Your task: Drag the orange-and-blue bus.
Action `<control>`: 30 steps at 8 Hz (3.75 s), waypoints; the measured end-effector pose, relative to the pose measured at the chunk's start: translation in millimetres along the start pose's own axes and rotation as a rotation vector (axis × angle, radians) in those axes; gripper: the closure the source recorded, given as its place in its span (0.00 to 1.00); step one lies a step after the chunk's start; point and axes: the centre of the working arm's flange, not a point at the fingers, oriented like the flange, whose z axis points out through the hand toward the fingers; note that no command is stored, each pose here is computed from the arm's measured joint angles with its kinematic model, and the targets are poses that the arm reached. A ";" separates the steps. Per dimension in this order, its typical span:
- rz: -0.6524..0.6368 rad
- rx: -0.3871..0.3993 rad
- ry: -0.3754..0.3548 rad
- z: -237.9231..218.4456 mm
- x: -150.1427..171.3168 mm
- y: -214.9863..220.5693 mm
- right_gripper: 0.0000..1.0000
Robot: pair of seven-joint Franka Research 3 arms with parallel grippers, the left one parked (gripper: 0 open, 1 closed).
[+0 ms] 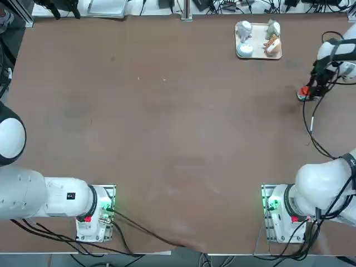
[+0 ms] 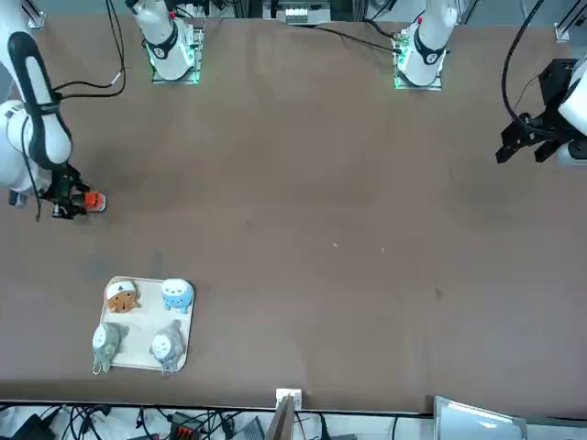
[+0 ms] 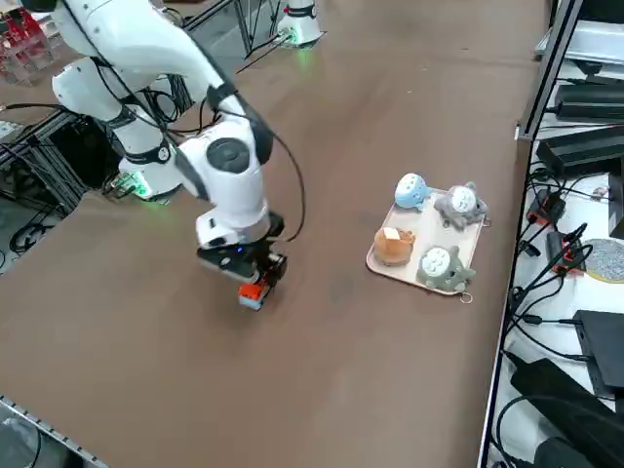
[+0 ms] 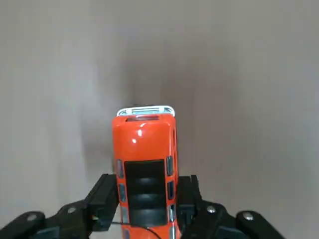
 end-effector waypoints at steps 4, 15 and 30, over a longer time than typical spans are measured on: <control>0.048 -0.032 0.008 -0.7 -68.7 -15.8 0.38; 0.002 0.013 0.001 3.7 -117.2 2.8 0.38; 0.111 0.005 -0.033 7.6 -324.2 19.0 0.38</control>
